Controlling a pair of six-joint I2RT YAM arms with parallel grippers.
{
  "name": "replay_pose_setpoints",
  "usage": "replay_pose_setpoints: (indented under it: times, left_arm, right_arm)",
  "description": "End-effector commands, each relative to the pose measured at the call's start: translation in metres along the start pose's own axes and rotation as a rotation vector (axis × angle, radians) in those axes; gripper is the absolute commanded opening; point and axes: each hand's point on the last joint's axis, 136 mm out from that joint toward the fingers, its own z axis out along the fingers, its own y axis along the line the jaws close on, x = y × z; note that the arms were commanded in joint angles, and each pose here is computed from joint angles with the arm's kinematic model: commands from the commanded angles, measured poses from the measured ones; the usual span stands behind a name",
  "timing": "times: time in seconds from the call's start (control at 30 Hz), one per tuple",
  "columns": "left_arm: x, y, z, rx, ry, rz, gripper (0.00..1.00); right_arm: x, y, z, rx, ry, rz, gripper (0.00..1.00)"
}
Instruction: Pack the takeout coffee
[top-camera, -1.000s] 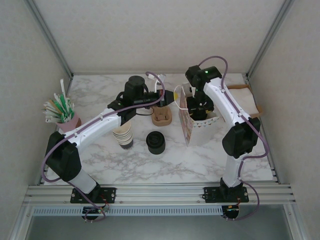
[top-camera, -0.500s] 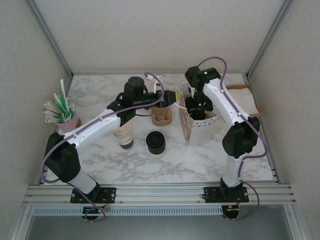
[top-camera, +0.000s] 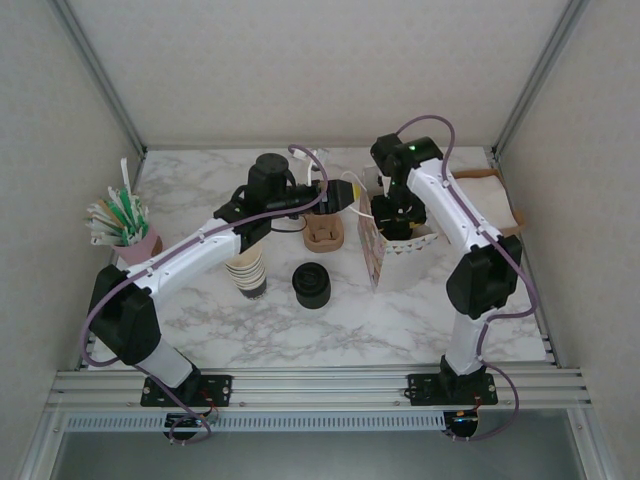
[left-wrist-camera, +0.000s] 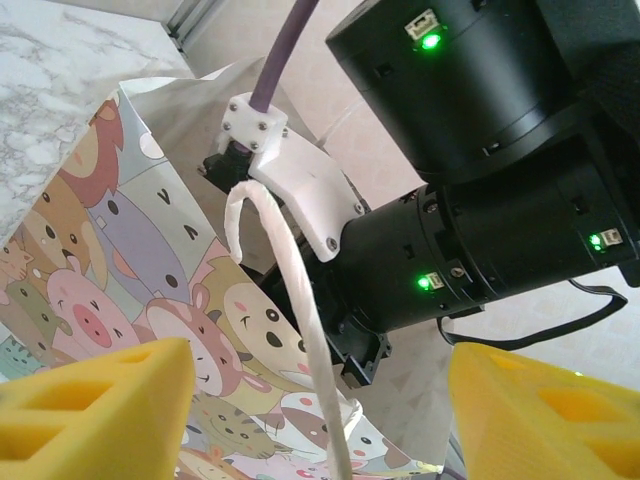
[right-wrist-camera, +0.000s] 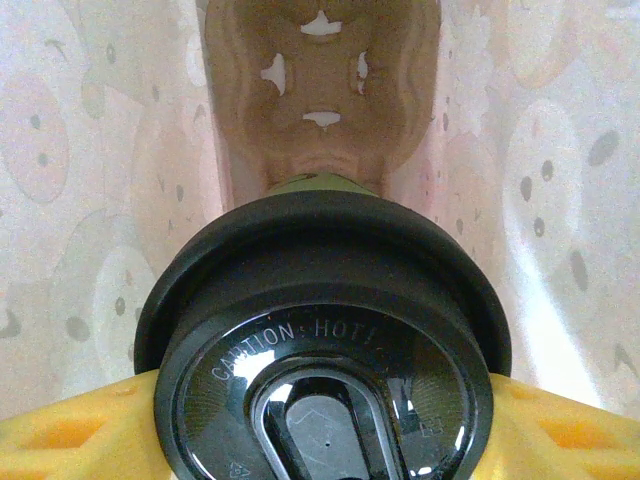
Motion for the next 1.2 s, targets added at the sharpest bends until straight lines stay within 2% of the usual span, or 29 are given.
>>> replay_pose_setpoints:
  times: [0.0, 1.17]
  left_arm:
    - [-0.008, -0.0087, -0.0081, 0.013, -0.032, 0.006, 0.67]
    - [-0.0057, -0.0049, -0.0082, 0.004, -0.03, 0.009, 0.67]
  right_arm:
    - [0.0066, 0.0009, -0.0089, -0.02, -0.016, -0.015, 0.68]
    - [0.0083, 0.0007, -0.003, -0.015, -0.005, -0.009, 0.69]
